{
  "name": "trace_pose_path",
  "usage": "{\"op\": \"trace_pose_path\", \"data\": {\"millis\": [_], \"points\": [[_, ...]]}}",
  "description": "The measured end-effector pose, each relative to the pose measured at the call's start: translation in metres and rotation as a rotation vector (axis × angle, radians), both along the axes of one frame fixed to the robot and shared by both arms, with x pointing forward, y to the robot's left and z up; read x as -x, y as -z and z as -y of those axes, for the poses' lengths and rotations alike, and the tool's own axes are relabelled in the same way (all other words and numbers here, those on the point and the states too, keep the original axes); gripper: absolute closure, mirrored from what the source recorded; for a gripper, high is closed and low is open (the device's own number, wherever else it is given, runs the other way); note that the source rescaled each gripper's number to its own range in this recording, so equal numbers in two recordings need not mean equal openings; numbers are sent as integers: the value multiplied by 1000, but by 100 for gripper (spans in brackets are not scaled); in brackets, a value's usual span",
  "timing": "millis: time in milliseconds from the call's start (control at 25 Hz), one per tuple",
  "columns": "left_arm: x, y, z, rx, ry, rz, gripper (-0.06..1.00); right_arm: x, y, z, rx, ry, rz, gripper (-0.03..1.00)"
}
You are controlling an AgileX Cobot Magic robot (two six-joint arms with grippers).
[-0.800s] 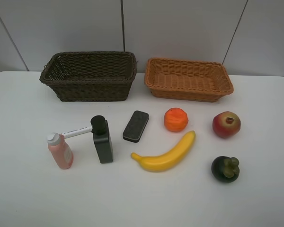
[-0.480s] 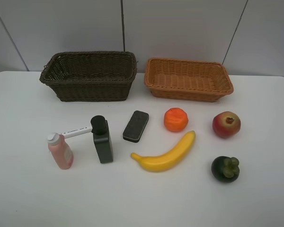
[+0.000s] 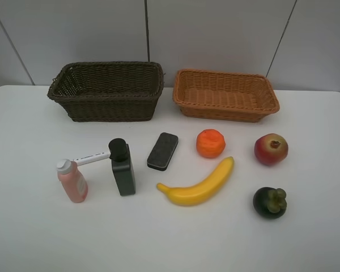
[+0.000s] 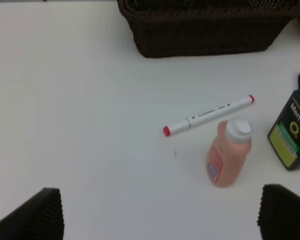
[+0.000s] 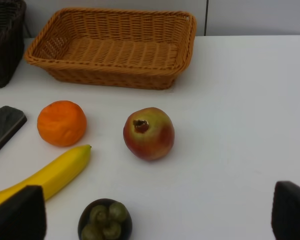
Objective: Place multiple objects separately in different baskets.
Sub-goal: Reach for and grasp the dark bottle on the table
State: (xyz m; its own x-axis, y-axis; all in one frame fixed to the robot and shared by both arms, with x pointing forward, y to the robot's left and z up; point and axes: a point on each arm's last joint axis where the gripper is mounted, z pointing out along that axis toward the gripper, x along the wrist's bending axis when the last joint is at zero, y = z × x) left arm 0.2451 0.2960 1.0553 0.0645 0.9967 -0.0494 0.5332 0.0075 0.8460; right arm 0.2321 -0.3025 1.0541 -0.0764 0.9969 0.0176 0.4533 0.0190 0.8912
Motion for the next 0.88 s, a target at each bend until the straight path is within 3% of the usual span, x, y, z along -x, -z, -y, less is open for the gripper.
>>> {"op": "trace_pose_path", "data": {"millis": [280,560,880], "points": [[-59,-12,2,-3,-4,-324,-1,0,0,0,0,0,0,-3],[-133,-20,4,-5,-4,-555,-1,0,0,0,0,0,0,-3],[-210,-8,14,99,-1,-784,-1,0,0,0,0,0,0,-3]]}}
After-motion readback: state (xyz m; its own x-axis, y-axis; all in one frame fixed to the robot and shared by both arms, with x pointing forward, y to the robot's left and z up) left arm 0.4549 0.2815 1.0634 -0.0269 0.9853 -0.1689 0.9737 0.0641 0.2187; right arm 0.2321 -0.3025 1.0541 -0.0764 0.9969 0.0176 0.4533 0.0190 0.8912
